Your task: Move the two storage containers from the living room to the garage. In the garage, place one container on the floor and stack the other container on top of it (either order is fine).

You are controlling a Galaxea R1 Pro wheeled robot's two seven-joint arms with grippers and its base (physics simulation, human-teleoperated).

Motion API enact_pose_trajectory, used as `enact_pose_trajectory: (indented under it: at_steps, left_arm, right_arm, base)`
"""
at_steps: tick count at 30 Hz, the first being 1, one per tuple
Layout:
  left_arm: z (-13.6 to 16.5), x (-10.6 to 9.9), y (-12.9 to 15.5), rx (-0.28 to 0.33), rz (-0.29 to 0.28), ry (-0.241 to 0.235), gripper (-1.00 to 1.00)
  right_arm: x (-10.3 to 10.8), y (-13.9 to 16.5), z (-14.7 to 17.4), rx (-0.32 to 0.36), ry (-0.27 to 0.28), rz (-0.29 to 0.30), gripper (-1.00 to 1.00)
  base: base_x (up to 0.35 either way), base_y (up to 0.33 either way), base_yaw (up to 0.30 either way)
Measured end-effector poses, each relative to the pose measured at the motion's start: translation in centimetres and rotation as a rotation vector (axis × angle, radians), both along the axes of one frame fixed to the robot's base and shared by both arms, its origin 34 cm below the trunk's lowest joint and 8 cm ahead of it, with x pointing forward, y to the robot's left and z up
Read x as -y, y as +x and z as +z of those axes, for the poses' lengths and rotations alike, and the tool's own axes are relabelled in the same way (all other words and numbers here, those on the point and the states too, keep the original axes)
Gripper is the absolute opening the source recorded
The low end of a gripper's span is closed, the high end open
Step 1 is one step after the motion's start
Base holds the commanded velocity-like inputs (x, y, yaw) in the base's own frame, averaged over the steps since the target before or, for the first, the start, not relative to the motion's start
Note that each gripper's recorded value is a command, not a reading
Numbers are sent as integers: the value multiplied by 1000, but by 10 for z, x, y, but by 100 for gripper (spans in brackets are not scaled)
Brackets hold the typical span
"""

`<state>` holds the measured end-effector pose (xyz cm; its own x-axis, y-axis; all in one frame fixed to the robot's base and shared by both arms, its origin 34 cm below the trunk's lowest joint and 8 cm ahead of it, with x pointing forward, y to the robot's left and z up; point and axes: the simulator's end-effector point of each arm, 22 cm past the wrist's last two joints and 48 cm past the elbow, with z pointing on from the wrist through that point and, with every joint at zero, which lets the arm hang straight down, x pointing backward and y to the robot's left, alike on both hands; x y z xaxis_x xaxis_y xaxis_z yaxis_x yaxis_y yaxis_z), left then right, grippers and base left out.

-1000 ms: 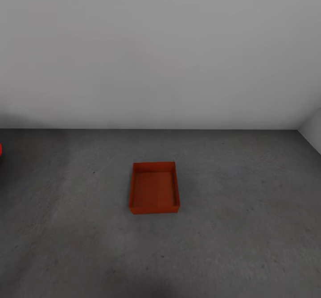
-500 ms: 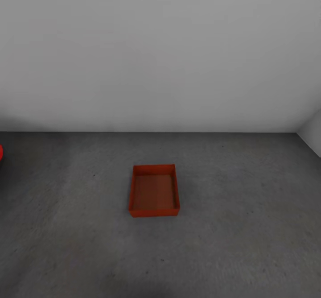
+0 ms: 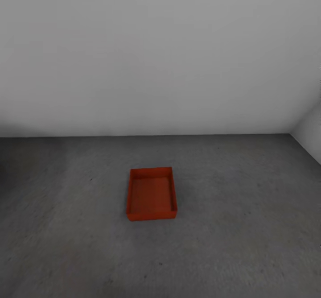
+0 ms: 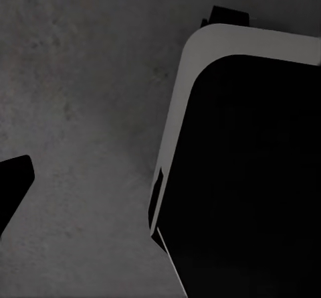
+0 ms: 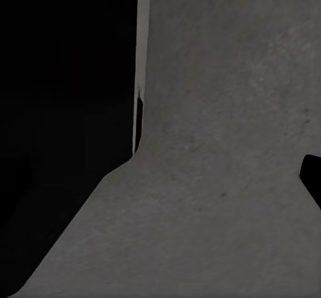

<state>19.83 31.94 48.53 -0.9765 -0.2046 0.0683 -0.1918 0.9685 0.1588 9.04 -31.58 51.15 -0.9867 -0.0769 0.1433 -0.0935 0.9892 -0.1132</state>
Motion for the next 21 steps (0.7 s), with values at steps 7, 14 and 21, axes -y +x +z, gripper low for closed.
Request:
enact_pose_trajectory:
  at_steps: [7,14,21]
  left_arm:
    - [1,0,5,11,1,0,100]
    - [1,0,9,23,1,0,100]
    - [2,0,14,34,1,0,100]
  right_arm:
    - [-3,4,-1,10,11,-1,100]
    - [-4,8,-1,20,16,2,100]
    - [-17,12,-3,30,32,-1,100]
  base:
    - [0,0,-85]
    - [0,0,-10]
    - [0,0,-1]
